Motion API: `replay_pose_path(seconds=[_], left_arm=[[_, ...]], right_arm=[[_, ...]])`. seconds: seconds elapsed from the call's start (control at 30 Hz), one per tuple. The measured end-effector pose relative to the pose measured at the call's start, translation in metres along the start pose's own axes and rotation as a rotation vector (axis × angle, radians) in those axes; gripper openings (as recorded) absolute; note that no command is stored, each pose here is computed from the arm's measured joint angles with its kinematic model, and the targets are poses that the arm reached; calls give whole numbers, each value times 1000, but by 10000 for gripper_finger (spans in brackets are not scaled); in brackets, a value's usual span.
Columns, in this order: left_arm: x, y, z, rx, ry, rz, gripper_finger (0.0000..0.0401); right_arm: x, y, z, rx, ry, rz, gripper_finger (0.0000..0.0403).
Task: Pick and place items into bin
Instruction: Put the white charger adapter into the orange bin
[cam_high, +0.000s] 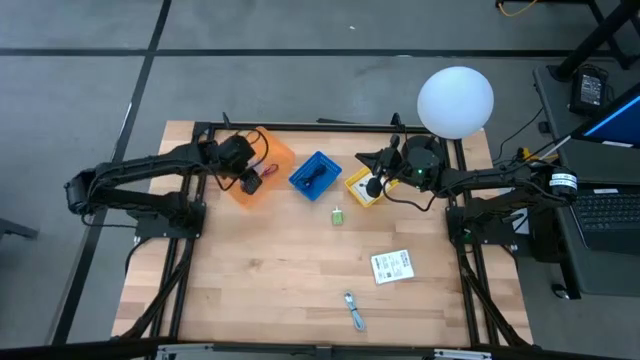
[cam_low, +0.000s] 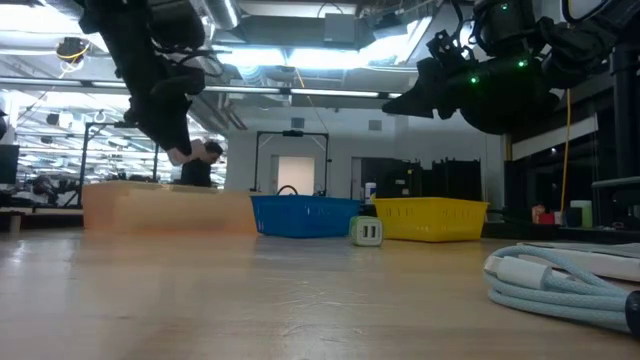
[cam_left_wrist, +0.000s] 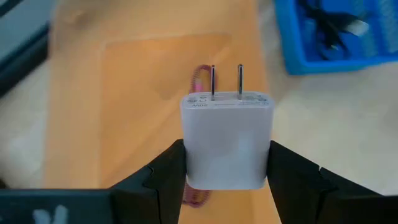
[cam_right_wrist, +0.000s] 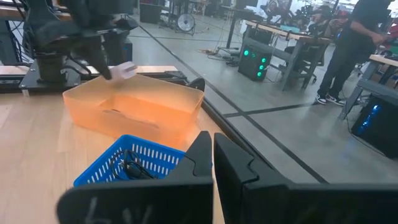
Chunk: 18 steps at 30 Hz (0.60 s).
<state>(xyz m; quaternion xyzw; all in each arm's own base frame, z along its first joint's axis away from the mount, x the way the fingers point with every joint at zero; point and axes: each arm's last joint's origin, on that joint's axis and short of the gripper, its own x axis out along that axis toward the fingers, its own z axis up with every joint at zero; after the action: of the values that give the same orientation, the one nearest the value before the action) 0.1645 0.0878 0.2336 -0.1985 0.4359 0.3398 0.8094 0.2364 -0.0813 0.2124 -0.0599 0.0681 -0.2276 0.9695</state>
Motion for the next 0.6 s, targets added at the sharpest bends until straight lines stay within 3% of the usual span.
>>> replay_pose_path(seconds=[0.23,0.6], left_arm=[[11,21,9,-14,13,43,183],[62,35,43,25,196,95,183]], right_arm=[[0,0,2,2,-16,-2,0],[0,-1,7,7,-73,-10,0]])
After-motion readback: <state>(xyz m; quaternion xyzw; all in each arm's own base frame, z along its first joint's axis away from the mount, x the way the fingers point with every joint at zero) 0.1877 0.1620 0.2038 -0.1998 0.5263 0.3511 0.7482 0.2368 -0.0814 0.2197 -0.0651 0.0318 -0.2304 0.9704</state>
